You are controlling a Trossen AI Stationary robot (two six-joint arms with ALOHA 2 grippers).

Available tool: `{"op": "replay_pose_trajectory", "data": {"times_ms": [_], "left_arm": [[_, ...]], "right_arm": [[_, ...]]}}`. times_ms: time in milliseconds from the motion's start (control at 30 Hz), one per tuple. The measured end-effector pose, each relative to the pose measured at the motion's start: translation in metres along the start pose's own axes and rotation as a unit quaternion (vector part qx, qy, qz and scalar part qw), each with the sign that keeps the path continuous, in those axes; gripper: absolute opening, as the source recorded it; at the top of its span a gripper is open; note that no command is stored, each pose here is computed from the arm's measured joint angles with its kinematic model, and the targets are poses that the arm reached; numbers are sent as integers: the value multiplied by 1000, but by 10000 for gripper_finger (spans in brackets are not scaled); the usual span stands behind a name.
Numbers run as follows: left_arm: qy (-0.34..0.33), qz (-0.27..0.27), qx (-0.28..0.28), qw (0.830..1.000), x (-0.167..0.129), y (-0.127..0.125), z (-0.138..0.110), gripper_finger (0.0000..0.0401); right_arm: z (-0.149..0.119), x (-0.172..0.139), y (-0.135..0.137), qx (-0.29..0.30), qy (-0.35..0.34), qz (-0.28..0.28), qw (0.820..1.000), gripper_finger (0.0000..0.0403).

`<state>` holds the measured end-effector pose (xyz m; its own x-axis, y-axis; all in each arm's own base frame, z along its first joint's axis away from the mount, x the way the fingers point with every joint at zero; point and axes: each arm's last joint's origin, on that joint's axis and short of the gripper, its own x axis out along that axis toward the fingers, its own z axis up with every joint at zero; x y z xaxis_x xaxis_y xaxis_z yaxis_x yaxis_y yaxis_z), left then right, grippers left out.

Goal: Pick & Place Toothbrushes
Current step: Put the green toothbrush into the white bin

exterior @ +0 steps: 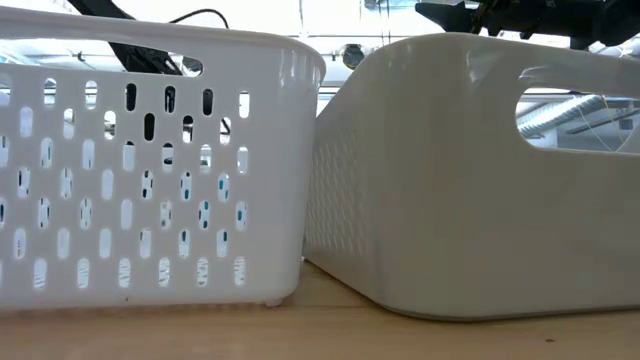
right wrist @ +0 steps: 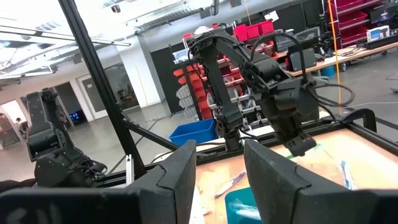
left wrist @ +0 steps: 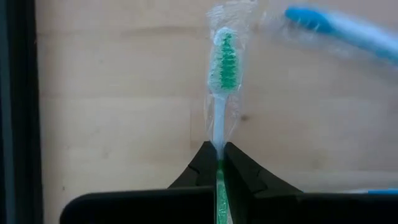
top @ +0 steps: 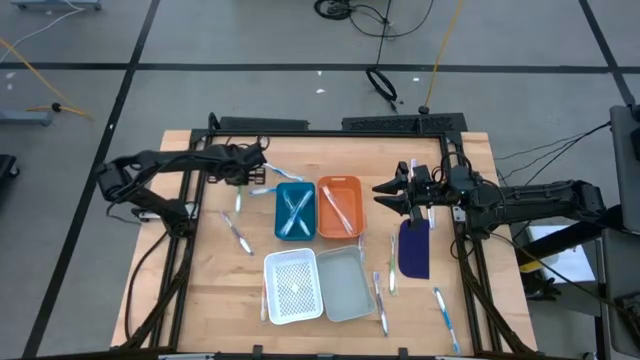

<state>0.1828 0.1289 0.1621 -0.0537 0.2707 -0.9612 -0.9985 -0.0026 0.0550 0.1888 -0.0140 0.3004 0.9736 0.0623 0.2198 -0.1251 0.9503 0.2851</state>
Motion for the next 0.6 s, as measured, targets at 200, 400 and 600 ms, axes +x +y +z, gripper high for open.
{"op": "replay_pose_trajectory", "data": {"times_ms": [200, 400, 600], "left_arm": [[-15, -40, -4, 999, -17, 4, 0, 3], [-40, -116, 24, 992, -46, 11, -6, 3], [-88, -270, 86, 955, -83, 7, -13, 3]], "right_arm": [[0, 0, 0, 0, 0, 0, 1000, 128], [0, 0, 0, 0, 0, 0, 1000, 128], [0, 0, 0, -1, 0, 0, 1000, 128]]}}
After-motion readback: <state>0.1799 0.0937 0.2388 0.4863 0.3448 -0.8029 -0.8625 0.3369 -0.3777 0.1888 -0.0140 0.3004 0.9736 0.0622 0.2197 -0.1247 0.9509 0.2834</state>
